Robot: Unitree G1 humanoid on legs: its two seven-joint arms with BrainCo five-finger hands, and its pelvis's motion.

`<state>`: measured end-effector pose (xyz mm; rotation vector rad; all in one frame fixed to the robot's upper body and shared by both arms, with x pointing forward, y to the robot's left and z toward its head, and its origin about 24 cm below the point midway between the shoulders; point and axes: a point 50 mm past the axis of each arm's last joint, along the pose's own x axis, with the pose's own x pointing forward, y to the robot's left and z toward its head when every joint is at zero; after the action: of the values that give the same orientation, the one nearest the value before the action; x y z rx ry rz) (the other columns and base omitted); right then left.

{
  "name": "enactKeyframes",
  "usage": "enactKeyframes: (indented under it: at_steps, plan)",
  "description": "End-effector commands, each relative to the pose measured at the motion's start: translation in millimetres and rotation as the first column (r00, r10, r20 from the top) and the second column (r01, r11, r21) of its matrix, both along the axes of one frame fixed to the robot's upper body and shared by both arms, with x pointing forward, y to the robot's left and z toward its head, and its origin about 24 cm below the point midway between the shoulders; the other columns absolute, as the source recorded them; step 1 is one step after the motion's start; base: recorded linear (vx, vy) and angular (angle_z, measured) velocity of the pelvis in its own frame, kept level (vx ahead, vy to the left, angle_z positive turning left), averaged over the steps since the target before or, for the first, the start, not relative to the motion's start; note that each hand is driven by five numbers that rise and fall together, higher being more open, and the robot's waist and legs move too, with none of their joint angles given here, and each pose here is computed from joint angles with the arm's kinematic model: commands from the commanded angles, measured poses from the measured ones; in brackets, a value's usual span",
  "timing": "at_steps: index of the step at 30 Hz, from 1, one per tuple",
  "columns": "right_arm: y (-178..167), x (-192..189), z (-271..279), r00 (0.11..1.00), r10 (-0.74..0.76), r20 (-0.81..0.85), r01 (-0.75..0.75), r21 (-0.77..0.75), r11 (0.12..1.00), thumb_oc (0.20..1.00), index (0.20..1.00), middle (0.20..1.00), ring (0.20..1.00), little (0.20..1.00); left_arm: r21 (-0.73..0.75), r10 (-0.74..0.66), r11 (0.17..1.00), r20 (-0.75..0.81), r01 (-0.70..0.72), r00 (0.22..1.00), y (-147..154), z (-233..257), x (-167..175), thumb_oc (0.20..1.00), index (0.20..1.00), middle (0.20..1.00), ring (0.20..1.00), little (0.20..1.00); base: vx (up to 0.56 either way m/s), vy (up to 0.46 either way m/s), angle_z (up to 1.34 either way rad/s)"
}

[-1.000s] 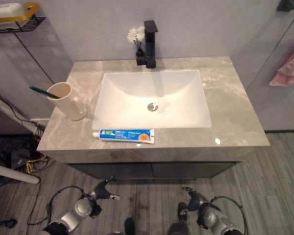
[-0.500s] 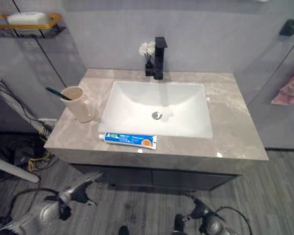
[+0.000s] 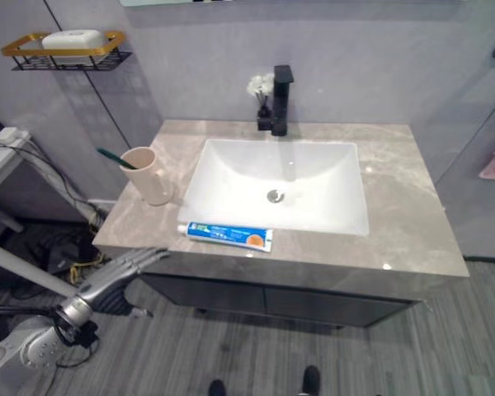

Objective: Put brush and paste in cup on sink, flatten towel.

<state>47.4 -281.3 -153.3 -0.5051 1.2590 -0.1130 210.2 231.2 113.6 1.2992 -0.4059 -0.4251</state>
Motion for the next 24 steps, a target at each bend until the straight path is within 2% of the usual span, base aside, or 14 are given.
enactKeyframes:
  at_steps: [1,7,9,15,19,24]
  plan:
    - [18,27,-2,0.997,0.056,0.045,-0.058,0.045,0.997,1.000,1.000,1.000,1.000,1.000,-0.062,-0.046,0.996,0.178,0.058,0.983,-10,33,11,1.000,1.000,1.000,1.000,1.000,0.01,-0.007,-0.10]
    - [25,40,0,0.991,0.095,0.091,-0.102,0.068,0.992,1.000,1.000,1.000,1.000,1.000,-0.244,0.044,0.970,0.158,-0.004,0.986,-9,28,30,1.000,1.000,1.000,1.000,1.000,0.01,0.003,-0.20]
    - [27,46,1,0.989,0.099,0.114,-0.109,0.082,0.991,1.000,1.000,1.000,1.000,1.000,-0.312,0.109,0.947,0.092,-0.075,0.990,-3,16,36,1.000,1.000,1.000,1.000,1.000,0.01,0.012,-0.19]
    - [24,46,2,0.987,0.118,0.108,-0.127,0.076,0.989,1.000,1.000,1.000,1.000,1.000,-0.321,0.139,0.939,0.027,-0.123,0.990,2,6,46,1.000,1.000,1.000,1.000,1.000,0.02,0.010,-0.14]
    - [20,42,2,0.989,0.103,0.102,-0.111,0.079,0.991,1.000,1.000,1.000,1.000,1.000,-0.367,0.227,0.899,-0.072,-0.238,0.971,14,-12,55,1.000,1.000,1.000,1.000,1.000,0.00,0.004,-0.04]
    - [21,41,2,0.988,0.118,0.096,-0.126,0.081,0.989,1.000,1.000,1.000,1.000,1.000,-0.398,0.268,0.872,-0.103,-0.286,0.958,19,-18,58,1.000,1.000,1.000,1.000,1.000,0.00,0.005,-0.10]
